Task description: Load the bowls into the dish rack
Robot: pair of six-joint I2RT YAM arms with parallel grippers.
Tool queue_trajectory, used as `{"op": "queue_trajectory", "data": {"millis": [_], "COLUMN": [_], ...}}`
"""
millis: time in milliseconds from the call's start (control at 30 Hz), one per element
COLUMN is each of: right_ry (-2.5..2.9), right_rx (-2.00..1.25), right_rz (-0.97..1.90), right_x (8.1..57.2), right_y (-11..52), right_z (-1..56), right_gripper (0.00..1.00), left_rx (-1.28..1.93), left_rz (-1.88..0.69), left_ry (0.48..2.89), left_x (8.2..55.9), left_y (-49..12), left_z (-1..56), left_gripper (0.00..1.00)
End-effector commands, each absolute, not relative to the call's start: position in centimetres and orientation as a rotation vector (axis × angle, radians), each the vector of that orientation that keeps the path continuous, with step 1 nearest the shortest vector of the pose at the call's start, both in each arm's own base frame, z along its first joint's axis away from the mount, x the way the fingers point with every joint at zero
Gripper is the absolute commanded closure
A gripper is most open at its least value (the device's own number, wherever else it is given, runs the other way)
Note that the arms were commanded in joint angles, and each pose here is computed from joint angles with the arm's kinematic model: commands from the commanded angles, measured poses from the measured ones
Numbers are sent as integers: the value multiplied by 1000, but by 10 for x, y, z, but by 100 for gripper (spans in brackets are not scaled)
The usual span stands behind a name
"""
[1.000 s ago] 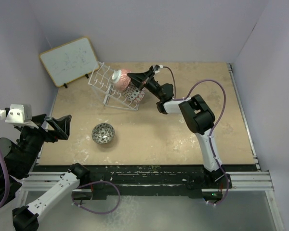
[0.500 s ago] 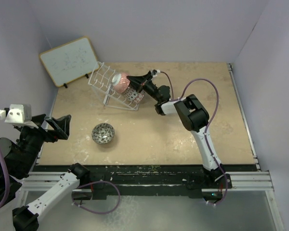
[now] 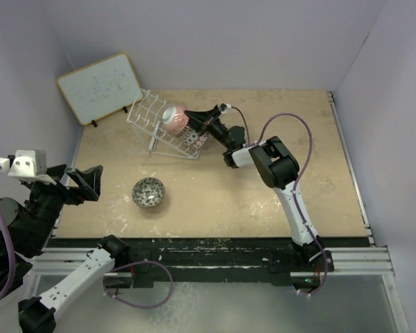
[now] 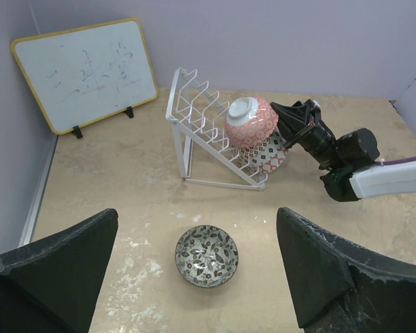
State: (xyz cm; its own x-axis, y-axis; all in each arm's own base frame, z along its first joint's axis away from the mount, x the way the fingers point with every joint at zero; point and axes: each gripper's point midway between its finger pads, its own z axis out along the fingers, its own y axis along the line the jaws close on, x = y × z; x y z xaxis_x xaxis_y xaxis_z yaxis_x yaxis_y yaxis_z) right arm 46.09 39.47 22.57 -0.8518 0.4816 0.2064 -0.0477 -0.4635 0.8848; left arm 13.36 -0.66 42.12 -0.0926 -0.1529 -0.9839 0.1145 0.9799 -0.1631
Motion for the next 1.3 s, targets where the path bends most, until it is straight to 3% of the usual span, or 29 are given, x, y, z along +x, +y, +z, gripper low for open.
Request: {"op": "queue_trajectory", "data": {"millis": [0, 367, 667, 1267], "right_ry": [1081, 1103, 1134, 1237], "right_rx": [331, 328, 323, 391], "right_rz": [2497, 2477, 2469, 2433], "right_x": [418, 419, 417, 409], "right_y": [371, 371, 372, 369], "right_z": [278, 271, 266, 252], "right_gripper": [100, 95, 75, 60], "left_rx": [-23, -26, -36, -38], "left_rz": [-205, -208, -224, -260], "left_ry": [1643, 1649, 1645, 1632], "left_x": [140, 139, 135, 133], "left_y": [-8, -8, -7, -10], "left_z": [424, 422, 422, 428], "left_gripper": [1, 1, 1, 1]}}
